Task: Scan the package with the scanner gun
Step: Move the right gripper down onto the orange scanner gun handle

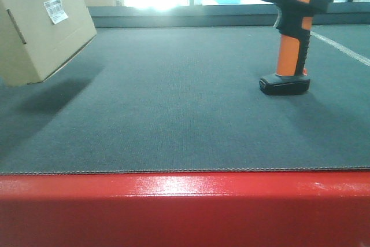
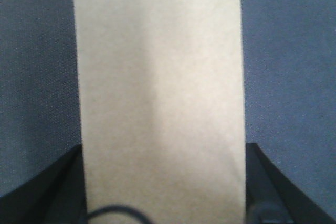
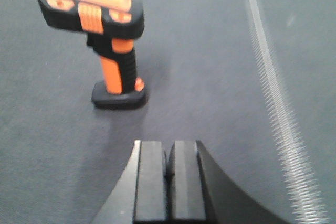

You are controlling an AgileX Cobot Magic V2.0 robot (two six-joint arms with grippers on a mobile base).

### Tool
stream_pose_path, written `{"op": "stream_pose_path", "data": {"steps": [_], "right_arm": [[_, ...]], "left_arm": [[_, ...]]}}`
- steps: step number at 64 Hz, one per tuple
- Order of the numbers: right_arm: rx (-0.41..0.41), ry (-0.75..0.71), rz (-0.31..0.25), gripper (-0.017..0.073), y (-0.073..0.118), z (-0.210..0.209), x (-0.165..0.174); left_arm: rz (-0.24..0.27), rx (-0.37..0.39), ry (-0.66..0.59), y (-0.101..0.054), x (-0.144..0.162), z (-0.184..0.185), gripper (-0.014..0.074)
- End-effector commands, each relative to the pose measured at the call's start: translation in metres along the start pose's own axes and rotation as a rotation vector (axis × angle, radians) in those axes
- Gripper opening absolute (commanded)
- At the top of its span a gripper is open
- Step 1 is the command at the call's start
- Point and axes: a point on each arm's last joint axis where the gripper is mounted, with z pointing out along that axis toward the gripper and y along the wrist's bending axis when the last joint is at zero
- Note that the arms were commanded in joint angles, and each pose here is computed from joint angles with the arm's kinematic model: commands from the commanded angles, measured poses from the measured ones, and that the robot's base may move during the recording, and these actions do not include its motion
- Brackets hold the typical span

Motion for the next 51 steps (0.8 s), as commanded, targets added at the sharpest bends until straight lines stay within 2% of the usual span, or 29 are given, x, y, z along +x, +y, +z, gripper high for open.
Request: {"op": "stream_pose_path", "data": {"steps": [1,9,19,23,24,29,34,45,48,51], "right_arm": [[-0.011,-0.006,0.068,-0.0162,0.0,0.016,-0.004],[-0.006,-0.01,0.114,-0.0162,-0.002,0.035,-0.005],[0.007,0.026,0.112,-0.0162,-0.003,0.056,-0.002],[0.006,0.038,0.053,-0.0162,-0.001,0.063,0.0],[0.003,0.041,0.01,-0.0162,0.001,0.066,0.001],[-0.02,0.04,-0.128,-0.0162,0.009,0.076,0.003],[-0.056,0.008,-0.179,-0.0162,0.02,0.086,0.004],[-0.093,-0.082,-0.193,-0.0162,0.032,0.111,0.006],[-0.087,-0.092,-0.155,-0.0162,0.032,0.118,0.007],[-0.074,-0.097,-0.092,-0.0162,0.031,0.123,0.008]], "left_arm": [[-0.009,0.001,-0.038,0.0,-0.002,-0.011,0.0155],[-0.009,0.001,-0.038,0.0,-0.002,-0.011,0.0155],[-0.009,0.001,-0.038,0.0,-0.002,-0.011,0.0155],[-0.01,0.001,-0.038,0.0,-0.002,-0.011,0.0155],[-0.01,0.001,-0.038,0.0,-0.002,-0.011,0.0155],[-0.01,0.001,-0.038,0.0,-0.002,-0.011,0.0155],[-0.01,0.001,-0.038,0.0,-0.002,-0.011,0.0155],[-0.01,0.001,-0.038,0.0,-0.002,-0.011,0.0155],[-0.01,0.001,-0.038,0.0,-0.002,-0.011,0.0155],[-0.01,0.001,-0.038,0.0,-0.002,-0.011,0.0155]]}}
